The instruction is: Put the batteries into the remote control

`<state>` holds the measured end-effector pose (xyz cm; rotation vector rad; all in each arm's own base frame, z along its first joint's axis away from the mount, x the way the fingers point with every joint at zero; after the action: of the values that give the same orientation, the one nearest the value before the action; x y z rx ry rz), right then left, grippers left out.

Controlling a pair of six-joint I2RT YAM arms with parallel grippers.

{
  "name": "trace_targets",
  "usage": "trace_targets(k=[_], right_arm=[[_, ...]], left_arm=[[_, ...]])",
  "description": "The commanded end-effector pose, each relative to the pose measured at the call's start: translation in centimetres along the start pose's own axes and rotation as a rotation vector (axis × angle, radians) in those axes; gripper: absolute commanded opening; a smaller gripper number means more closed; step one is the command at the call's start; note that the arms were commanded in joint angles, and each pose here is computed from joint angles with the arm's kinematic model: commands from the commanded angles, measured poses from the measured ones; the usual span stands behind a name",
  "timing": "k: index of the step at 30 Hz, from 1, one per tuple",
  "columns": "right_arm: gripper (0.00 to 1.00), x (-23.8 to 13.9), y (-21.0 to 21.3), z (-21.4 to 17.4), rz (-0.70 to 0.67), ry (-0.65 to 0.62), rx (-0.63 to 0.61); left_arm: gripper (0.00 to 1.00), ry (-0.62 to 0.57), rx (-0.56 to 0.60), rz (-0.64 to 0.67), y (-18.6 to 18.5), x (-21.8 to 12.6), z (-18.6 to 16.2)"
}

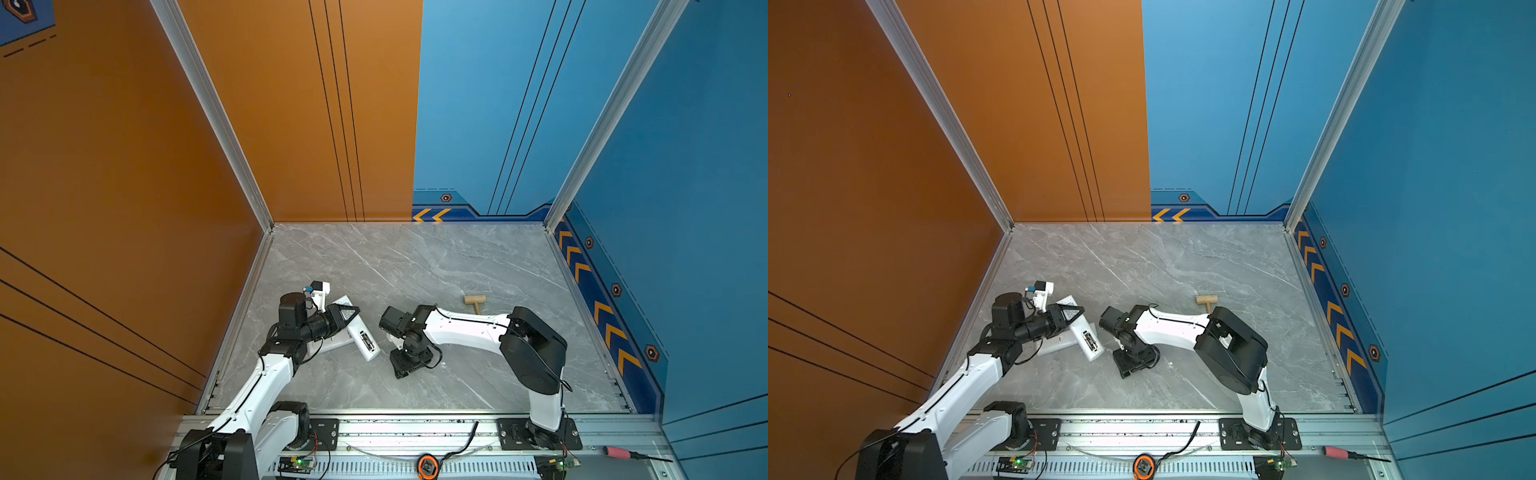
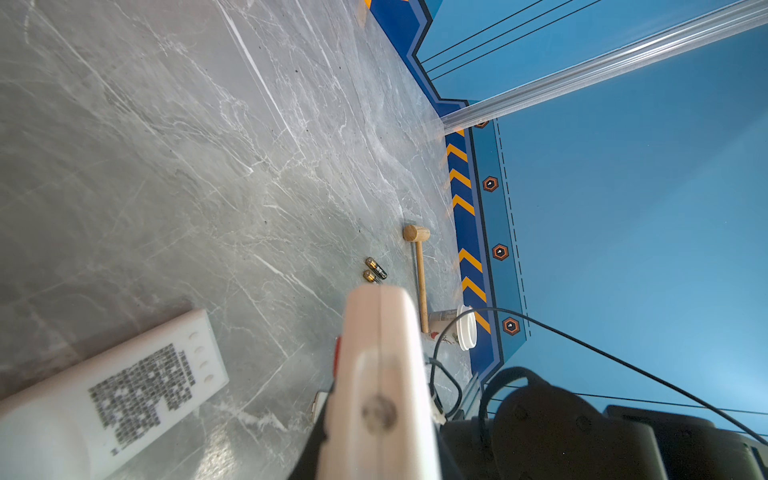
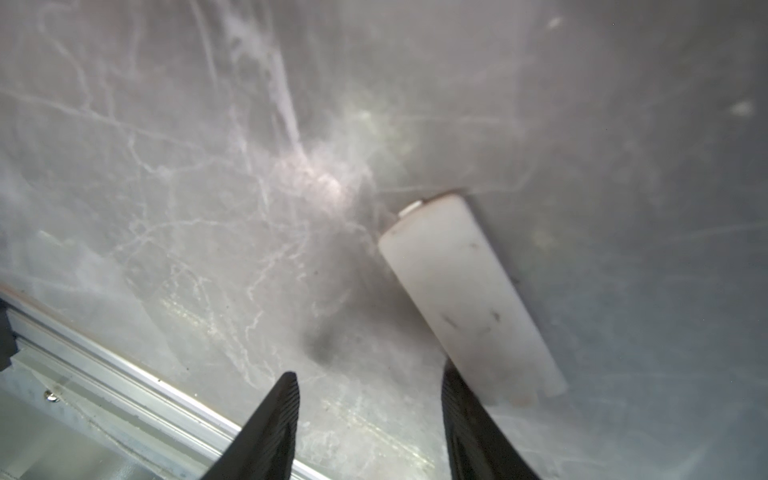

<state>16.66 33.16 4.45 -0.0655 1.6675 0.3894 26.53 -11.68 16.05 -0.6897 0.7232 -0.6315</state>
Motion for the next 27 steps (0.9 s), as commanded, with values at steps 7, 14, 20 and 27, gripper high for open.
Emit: trace_targets(k=[7, 14, 20, 27], right_arm=[[0.54, 0.1, -1.1, 4.5, -0.022, -0.067, 0.029], [0.54, 0.4, -1.9, 6.9, -0.049, -0.068, 0.032], [0.54, 0.5, -1.9, 8.3, -0.082, -0.067, 0.016], [0.53, 0.8, -1.5, 9.5, -0.113, -0.066, -0.002]], left_arm=[[0.00, -0.013, 0.000, 0.010, 0.5, -0.2, 0.1], [0.00, -0.014, -0.002, 0.013, 0.7, -0.2, 0.2], [0.00, -0.013, -0.003, 0.015, 0.7, -0.2, 0.2], [0.00, -0.016, 0.000, 0.014, 0.6, -0.2, 0.3]])
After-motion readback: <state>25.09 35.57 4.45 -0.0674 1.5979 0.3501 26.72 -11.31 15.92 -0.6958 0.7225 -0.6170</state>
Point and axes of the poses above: each gripper's point midway between its finger pads, its own x axis out along the fingers, its own y axis along the line the jaws close on, z = x × y, the point moved 2 cm from there along -x, back along the fingers, and after that the axes turned 14 degrees about x, right-handed, at the moved point
